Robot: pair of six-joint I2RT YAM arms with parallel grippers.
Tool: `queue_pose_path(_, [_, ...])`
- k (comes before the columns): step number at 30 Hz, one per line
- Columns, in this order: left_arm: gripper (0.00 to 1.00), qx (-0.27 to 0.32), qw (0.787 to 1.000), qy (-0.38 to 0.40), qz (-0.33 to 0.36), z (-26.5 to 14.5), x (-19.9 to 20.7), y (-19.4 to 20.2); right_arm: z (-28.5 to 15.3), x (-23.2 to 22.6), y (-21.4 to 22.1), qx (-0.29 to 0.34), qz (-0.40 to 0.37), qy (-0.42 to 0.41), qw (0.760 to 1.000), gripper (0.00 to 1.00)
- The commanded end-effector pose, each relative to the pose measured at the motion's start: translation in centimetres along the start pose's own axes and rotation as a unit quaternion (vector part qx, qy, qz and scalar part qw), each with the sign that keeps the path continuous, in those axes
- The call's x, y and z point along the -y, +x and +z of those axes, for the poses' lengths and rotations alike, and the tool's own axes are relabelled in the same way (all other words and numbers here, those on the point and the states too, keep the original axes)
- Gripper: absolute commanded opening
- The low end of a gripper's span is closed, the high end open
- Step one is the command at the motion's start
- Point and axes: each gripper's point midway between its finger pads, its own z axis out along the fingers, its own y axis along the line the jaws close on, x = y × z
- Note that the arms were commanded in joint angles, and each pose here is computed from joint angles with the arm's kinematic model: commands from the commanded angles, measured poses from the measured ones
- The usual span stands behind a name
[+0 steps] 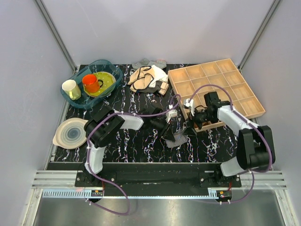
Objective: Roll the underwear
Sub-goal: Roll the underwear to the center of the board.
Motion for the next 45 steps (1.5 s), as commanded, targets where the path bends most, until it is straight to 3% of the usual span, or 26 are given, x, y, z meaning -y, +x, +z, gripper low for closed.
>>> queue_pose_path(1, [0.20,-0.072,0.987,-0.129,-0.063,0.1,-5.5,7.8,1.4,-0.7,-0.1,0.008,0.031,-0.047,0.998,0.87])
queue_pose_path(11, [0.20,-0.038,0.989,-0.132,-0.064,0.4,-5.8,8.1,4.5,1.2,1.5,-0.052,-0.038,-0.046,0.997,0.90])
queue_pose_path(19, [0.20,-0.002,0.989,-0.138,-0.061,0.4,-5.9,7.7,5.7,1.3,4.2,-0.094,-0.010,-0.048,0.994,0.88])
queue_pose_path(32, [0.21,0.025,0.986,-0.155,-0.052,0.0,-6.1,6.8,6.7,-0.4,6.6,-0.180,0.024,-0.087,0.980,0.72])
queue_pose_path(39, [0.22,0.034,0.984,-0.169,-0.054,-0.3,-6.4,6.7,6.2,-1.9,7.0,-0.186,0.044,-0.099,0.977,0.80])
queue_pose_path(45, [0.22,0.039,0.984,-0.168,-0.054,-0.2,-6.3,7.2,5.6,-2.5,5.6,-0.147,0.086,-0.116,0.978,0.88])
